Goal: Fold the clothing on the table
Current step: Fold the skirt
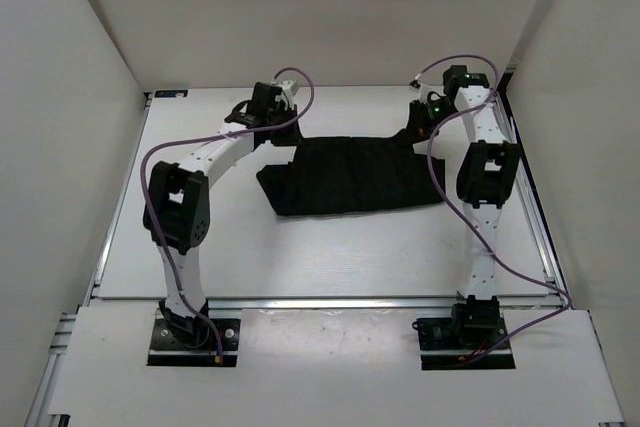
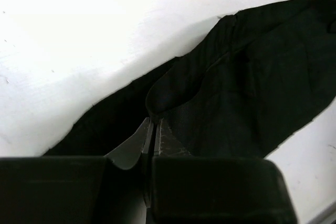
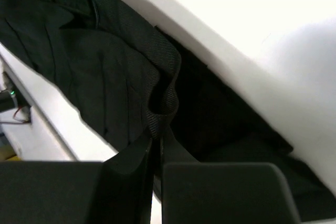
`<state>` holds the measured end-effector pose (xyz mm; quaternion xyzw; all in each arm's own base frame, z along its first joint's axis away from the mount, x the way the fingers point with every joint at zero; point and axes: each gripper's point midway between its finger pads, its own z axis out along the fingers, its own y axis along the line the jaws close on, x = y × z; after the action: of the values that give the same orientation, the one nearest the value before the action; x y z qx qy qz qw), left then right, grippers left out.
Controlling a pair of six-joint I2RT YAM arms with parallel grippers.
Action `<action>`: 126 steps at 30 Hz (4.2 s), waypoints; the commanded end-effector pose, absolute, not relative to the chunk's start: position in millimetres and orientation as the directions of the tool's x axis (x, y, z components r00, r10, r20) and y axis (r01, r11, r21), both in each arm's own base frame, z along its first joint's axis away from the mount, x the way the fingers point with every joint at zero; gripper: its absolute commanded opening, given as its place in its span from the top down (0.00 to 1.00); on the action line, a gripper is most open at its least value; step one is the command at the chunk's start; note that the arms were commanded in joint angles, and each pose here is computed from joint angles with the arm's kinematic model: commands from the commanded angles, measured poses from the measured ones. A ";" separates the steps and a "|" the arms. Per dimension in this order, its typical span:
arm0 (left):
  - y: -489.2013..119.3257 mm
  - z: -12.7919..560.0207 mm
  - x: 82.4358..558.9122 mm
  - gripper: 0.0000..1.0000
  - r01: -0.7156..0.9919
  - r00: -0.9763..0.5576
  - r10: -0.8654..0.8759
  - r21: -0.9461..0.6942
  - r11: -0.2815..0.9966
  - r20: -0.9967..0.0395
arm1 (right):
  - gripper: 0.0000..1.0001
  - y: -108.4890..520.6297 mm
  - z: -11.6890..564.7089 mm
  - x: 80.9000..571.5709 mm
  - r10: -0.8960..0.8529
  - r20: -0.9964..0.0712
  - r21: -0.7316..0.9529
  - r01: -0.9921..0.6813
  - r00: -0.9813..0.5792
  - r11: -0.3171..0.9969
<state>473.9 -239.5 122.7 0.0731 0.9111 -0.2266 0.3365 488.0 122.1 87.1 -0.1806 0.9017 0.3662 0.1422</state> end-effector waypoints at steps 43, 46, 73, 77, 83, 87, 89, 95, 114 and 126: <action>-226.5 150.8 421.6 1.00 0.252 -0.749 -0.134 -0.467 0.847 -0.648 | 1.00 52.5 128.2 381.9 -0.079 -0.328 0.666 -0.290 -0.941 0.687; -240.4 156.7 408.2 1.00 0.323 -0.753 -0.054 -0.440 0.838 -0.656 | 1.00 56.7 148.1 368.7 -0.069 -0.365 0.685 -0.318 -0.929 0.655; -232.3 101.8 396.7 1.00 0.266 -0.832 -0.022 -0.434 0.861 -0.554 | 1.00 51.6 68.2 359.2 -0.016 -0.247 0.583 -0.162 -0.969 0.796; -233.3 99.4 388.7 1.00 0.270 -0.834 -0.012 -0.428 0.863 -0.551 | 1.00 47.2 55.1 353.9 -0.024 -0.210 0.529 -0.134 -0.977 0.838; -220.6 64.8 363.7 0.99 0.237 -0.890 0.035 -0.396 0.887 -0.455 | 1.00 39.7 35.0 342.3 -0.090 -0.157 0.391 -0.146 -0.983 0.909; -212.2 50.7 354.6 0.94 0.226 -0.909 0.058 -0.372 0.900 -0.412 | 1.00 25.0 22.8 336.0 -0.107 -0.119 0.286 -0.137 -0.987 0.948; -210.6 44.6 352.6 0.88 0.222 -0.914 0.061 -0.369 0.903 -0.401 | 0.97 16.2 16.8 330.9 -0.107 -0.092 0.225 -0.126 -0.990 0.966; -197.6 49.6 359.2 0.43 0.208 -0.902 0.057 -0.315 0.926 -0.428 | 0.19 8.1 31.9 348.6 -0.103 -0.147 0.141 -0.124 -0.984 0.982; -341.0 133.6 272.1 0.26 0.701 -0.661 0.326 -0.400 0.591 -0.676 | 0.12 56.5 111.3 250.9 0.176 -0.242 0.674 -0.034 -0.954 0.738; -417.9 103.1 242.6 0.86 0.590 -0.806 0.316 -0.723 0.359 -0.501 | 0.68 53.3 104.0 230.4 0.130 -0.289 0.622 -0.083 -0.948 0.779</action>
<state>243.3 -391.6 75.3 0.2794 0.8493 -0.4241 0.1445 233.3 50.6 102.2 0.0325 0.9300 0.3322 0.1536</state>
